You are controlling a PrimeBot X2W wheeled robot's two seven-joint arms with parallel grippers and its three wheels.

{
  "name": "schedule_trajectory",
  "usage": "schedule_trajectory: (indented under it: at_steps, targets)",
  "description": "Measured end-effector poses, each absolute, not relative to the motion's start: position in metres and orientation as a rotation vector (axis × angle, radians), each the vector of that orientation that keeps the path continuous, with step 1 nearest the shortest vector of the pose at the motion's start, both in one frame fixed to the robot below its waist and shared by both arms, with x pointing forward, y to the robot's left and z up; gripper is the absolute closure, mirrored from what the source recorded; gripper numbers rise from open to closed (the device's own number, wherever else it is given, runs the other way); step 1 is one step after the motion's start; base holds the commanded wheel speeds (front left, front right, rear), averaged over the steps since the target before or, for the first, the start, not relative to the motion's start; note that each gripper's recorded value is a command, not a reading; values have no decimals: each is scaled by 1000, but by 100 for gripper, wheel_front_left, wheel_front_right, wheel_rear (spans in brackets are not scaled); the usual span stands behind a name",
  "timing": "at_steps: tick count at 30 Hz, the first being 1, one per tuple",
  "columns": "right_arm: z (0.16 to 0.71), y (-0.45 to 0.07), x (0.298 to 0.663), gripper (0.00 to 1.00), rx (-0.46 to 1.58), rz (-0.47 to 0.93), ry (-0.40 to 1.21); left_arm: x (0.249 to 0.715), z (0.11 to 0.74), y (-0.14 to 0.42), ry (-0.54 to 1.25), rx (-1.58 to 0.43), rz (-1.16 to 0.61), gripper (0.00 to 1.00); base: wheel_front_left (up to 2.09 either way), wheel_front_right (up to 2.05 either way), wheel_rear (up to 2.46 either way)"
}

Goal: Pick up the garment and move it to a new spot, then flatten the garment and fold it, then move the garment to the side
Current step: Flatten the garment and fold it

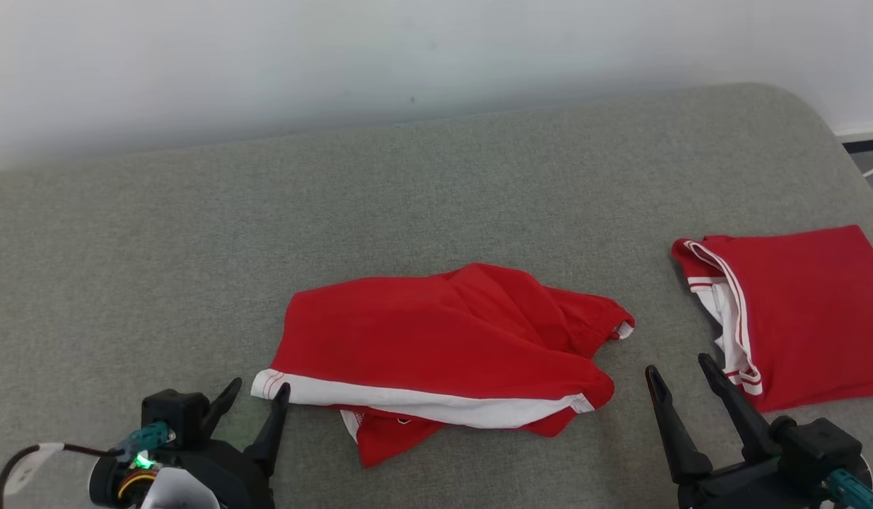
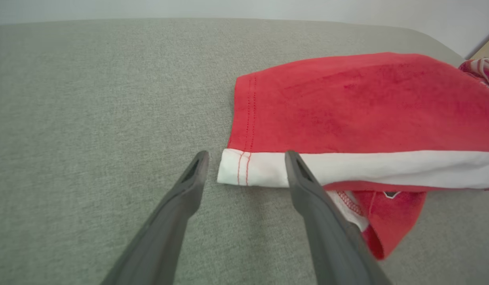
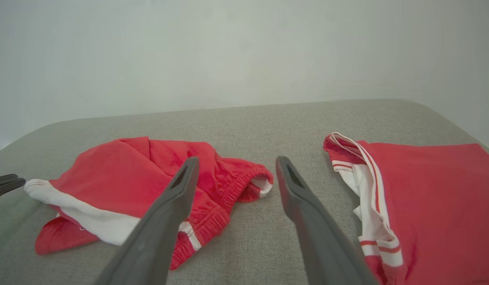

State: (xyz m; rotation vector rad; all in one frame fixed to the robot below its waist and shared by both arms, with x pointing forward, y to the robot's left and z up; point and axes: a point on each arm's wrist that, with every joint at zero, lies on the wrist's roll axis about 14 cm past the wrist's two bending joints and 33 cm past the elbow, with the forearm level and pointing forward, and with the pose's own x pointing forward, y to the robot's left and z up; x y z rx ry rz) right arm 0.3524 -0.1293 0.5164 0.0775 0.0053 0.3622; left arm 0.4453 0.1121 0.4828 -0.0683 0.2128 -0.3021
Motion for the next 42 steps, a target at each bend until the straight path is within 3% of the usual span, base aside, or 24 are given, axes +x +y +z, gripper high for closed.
schedule_trajectory:
  at_steps: [9, 10, 11, 12, 13, 22, 31, 40, 42]
  targets:
    - [503, -139, 357, 0, 80, 333, 43, 460, 457, 106, 296, -99, -327, 0, 0, 0, 0]
    - [502, -139, 357, 0, 79, 332, 45, 461, 456, 105, 299, -101, -334, 20, 0, 0, 0]
    - [501, -140, 358, 0, 79, 330, 48, 461, 456, 104, 299, -99, -337, 54, 0, 0, 0]
    - [501, -140, 358, 0, 79, 328, 50, 462, 456, 104, 296, -100, -339, 73, 0, 0, 0]
    - [500, -141, 358, 0, 82, 325, 51, 462, 456, 103, 297, -100, -343, 100, 0, 0, 0]
    - [486, -149, 350, 0, 95, 308, 116, 461, 465, 103, 262, -89, -351, 100, 0, 0, 0]
    - [455, -121, 324, 0, 133, 436, 277, 459, 466, 107, 261, -81, -342, 100, 0, 0, 0]
    - [442, -93, 334, 0, 178, 534, 303, 459, 466, 110, 259, -77, -336, 100, 0, 0, 0]
    - [438, -91, 338, 53, 173, 543, 310, 459, 467, 111, 257, -77, -331, 100, 0, 0, 0]
